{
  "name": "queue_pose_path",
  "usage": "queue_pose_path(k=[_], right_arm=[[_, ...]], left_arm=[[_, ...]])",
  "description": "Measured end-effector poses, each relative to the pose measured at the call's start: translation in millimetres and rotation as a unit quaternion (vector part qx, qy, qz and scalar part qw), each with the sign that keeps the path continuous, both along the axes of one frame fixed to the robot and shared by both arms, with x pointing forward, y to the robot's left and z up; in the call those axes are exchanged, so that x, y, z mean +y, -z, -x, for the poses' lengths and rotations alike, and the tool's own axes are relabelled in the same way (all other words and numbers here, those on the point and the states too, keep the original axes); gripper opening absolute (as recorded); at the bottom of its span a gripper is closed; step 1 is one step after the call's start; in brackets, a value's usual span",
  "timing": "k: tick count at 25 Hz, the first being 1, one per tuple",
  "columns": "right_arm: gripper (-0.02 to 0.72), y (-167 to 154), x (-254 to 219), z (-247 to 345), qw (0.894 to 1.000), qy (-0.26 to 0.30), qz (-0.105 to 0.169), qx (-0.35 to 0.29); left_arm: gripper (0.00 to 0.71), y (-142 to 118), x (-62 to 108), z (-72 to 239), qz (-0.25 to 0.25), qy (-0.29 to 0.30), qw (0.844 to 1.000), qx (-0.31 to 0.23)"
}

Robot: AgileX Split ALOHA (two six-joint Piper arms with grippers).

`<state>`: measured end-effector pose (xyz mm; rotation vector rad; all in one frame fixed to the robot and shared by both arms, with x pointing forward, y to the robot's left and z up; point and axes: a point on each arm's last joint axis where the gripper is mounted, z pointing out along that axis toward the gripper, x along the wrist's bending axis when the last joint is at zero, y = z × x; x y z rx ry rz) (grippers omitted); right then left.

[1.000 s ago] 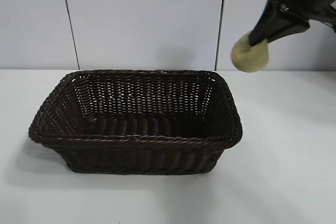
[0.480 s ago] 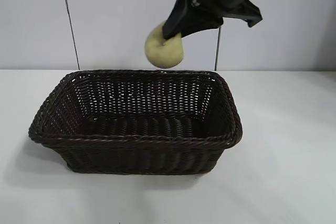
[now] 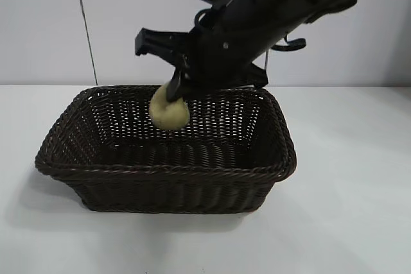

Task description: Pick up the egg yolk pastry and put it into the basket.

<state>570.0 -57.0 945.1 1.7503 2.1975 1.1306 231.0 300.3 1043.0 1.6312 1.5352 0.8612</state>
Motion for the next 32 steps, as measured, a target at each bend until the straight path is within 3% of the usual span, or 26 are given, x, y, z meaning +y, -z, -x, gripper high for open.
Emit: queue_pose_path(k=[3, 7, 9, 19, 26, 32], right_arm=[[0.186, -3.4, -0.2, 0.2, 1.0, 0.002, -0.004, -0.003], [0.429, -12.2, -0.7, 2.8, 1.0, -0.002, -0.009, -0.004], [0.482, -19.4, -1.2, 5.6, 1.0, -0.008, -0.013, -0.002], [0.507, -58.3, -8.8, 24.7, 0.998, -0.04, -0.033, 0.029], [0.507, -63.9, -39.3, 16.6, 0.991, -0.062, 0.001, 0.122], [0.507, -92.9, -65.7, -4.1, 0.99, -0.039, 0.038, 0.129]], left_arm=[[0.597, 0.0, 0.0, 0.0, 0.0, 0.0, 1.0, 0.0], [0.597, 0.0, 0.0, 0.0, 0.0, 0.0, 1.0, 0.0], [0.597, 0.0, 0.0, 0.0, 0.0, 0.0, 1.0, 0.0], [0.597, 0.0, 0.0, 0.0, 0.0, 0.0, 1.0, 0.0], [0.597, 0.0, 0.0, 0.0, 0.0, 0.0, 1.0, 0.0], [0.597, 0.0, 0.0, 0.0, 0.0, 0.0, 1.0, 0.0]])
